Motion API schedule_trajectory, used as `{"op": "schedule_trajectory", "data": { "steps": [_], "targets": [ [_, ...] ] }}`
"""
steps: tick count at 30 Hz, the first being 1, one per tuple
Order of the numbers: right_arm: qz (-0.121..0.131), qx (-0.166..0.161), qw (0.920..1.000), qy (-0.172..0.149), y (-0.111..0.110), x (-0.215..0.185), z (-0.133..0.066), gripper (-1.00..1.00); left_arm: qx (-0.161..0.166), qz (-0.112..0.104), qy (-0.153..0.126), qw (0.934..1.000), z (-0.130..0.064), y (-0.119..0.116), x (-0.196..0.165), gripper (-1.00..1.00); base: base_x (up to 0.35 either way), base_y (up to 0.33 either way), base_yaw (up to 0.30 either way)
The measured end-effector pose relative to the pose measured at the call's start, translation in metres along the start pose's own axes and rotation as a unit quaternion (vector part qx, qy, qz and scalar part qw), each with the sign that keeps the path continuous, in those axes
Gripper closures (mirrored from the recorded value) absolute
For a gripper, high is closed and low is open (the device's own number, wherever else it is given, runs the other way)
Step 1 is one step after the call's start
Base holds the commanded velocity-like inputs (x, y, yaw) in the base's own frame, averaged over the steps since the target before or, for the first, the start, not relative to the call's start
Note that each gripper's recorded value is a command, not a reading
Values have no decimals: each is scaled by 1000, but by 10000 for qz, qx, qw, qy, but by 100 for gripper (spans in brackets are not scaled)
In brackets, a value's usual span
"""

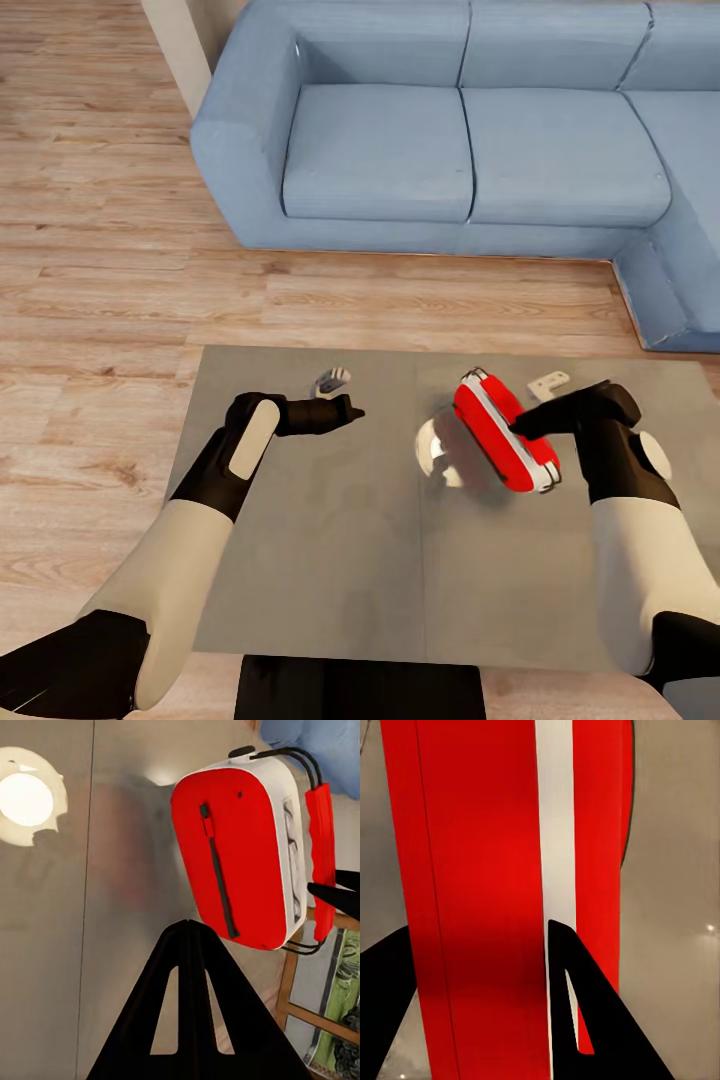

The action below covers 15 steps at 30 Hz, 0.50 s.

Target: Turn on the radio receiver that's on the table in the living room.

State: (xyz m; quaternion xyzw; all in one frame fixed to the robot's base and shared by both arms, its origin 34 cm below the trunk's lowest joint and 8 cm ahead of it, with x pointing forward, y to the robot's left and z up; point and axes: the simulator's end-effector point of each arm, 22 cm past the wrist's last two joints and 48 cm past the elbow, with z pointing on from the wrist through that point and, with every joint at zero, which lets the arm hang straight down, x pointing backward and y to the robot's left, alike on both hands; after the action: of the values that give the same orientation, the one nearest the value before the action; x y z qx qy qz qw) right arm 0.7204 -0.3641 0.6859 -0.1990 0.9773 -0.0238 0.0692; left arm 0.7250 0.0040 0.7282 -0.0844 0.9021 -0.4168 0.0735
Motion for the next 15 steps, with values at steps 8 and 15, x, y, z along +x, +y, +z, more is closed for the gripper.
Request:
{"op": "schedule_trajectory", "data": {
  "steps": [8, 15],
  "targets": [
    [45, -142, 9997, -181, 5, -8, 0, 100, -1, -1, 2, 10000, 0, 0, 0, 100, 0, 0, 0],
    [-29, 16, 9998, -190, 1, -6, 5, 100, 0, 0, 0, 10000, 0, 0, 0, 100, 0, 0, 0]
  ]
}}
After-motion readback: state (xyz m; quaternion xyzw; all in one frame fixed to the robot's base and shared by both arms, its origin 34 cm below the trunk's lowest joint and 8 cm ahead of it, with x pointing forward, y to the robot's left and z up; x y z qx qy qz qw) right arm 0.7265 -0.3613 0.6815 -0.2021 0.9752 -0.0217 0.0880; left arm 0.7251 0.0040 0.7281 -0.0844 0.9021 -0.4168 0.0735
